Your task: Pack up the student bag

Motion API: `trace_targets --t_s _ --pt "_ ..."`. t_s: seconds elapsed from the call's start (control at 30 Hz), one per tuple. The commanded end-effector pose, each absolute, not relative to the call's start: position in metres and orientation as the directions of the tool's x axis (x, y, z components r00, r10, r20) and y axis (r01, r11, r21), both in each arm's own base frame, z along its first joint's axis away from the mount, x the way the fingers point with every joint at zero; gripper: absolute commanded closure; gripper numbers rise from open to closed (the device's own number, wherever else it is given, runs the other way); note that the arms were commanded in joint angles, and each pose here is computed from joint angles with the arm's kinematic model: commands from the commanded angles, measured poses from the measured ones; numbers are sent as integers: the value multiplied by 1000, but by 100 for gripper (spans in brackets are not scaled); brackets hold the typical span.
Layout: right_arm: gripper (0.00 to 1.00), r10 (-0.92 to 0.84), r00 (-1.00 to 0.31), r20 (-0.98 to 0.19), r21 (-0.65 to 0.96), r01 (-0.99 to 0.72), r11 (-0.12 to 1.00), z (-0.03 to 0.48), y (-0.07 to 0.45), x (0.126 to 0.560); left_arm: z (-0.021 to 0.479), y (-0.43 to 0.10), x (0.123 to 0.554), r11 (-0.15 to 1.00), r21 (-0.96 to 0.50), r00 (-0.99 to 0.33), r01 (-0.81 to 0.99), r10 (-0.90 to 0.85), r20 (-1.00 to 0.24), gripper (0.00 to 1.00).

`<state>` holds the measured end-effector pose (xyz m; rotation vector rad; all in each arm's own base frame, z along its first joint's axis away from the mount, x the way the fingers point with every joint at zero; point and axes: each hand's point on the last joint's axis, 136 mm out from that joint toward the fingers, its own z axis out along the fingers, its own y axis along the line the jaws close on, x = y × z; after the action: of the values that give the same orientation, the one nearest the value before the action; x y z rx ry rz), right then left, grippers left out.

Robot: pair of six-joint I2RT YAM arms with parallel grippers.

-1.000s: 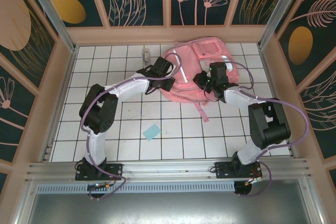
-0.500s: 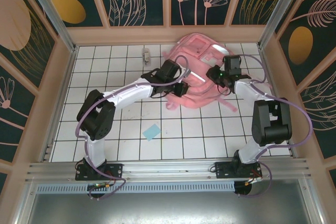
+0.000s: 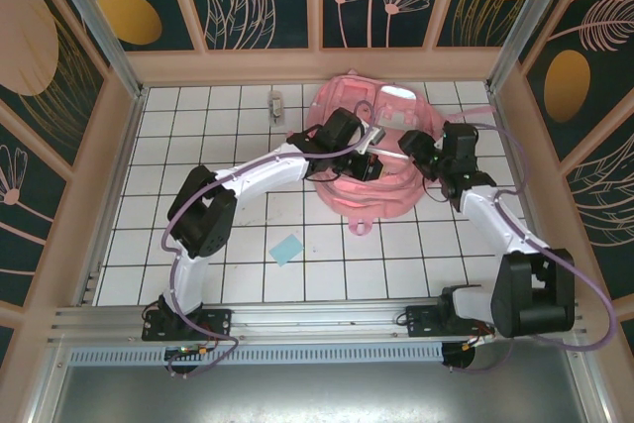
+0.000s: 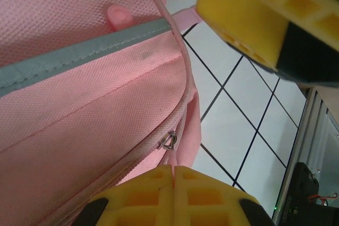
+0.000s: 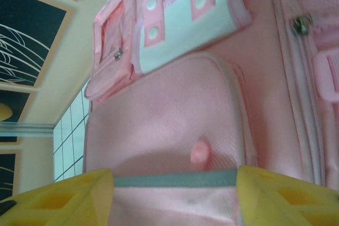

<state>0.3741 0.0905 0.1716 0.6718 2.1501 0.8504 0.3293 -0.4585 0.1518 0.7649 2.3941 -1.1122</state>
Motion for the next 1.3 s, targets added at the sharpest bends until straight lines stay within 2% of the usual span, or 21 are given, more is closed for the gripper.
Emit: trace_targets --t_s 0.0,0.27,0.53,0.63,0.67,0.73,0.83,0.9,0.93,1.0,1.1,1.17,1.27 --pt "40 699 -625 -348 762 246 599 155 95 360 142 -452 322 547 -579 -789 605 315 -527 100" --pt "46 727 -625 -285 792 273 546 133 100 364 122 -442 307 564 -589 -809 580 310 -500 100" --pt "49 713 -649 -266 774 297 559 108 103 369 138 -446 308 540 -600 -800 590 287 -528 100" --pt "49 713 -653 -257 814 252 524 111 111 367 149 -449 306 515 -615 -796 596 278 -538 100" --pt "52 710 -658 -250 828 235 509 113 115 368 151 -450 306 510 -618 -794 599 278 -541 100" --pt "67 698 -672 -246 842 208 497 116 123 369 150 -450 306 511 -619 -796 597 278 -538 100" --pt "99 696 -675 -247 850 195 490 120 125 371 141 -446 308 537 -603 -798 590 277 -535 100" --pt "100 702 -664 -257 853 185 488 127 124 372 130 -440 311 573 -571 -797 587 285 -532 100" --pt "100 704 -659 -263 854 181 488 131 123 372 125 -438 313 591 -558 -798 583 287 -529 95" --pt "100 709 -649 -277 855 171 490 140 122 373 116 -434 316 619 -536 -801 575 292 -522 68" --pt "100 707 -644 -293 853 158 497 152 122 374 116 -435 317 622 -539 -805 568 286 -519 48" --pt "100 705 -642 -301 850 153 503 156 123 375 119 -438 319 618 -540 -802 571 283 -526 43" --pt "100 704 -643 -302 852 148 501 158 126 375 119 -438 327 651 -486 -785 583 296 -545 42"
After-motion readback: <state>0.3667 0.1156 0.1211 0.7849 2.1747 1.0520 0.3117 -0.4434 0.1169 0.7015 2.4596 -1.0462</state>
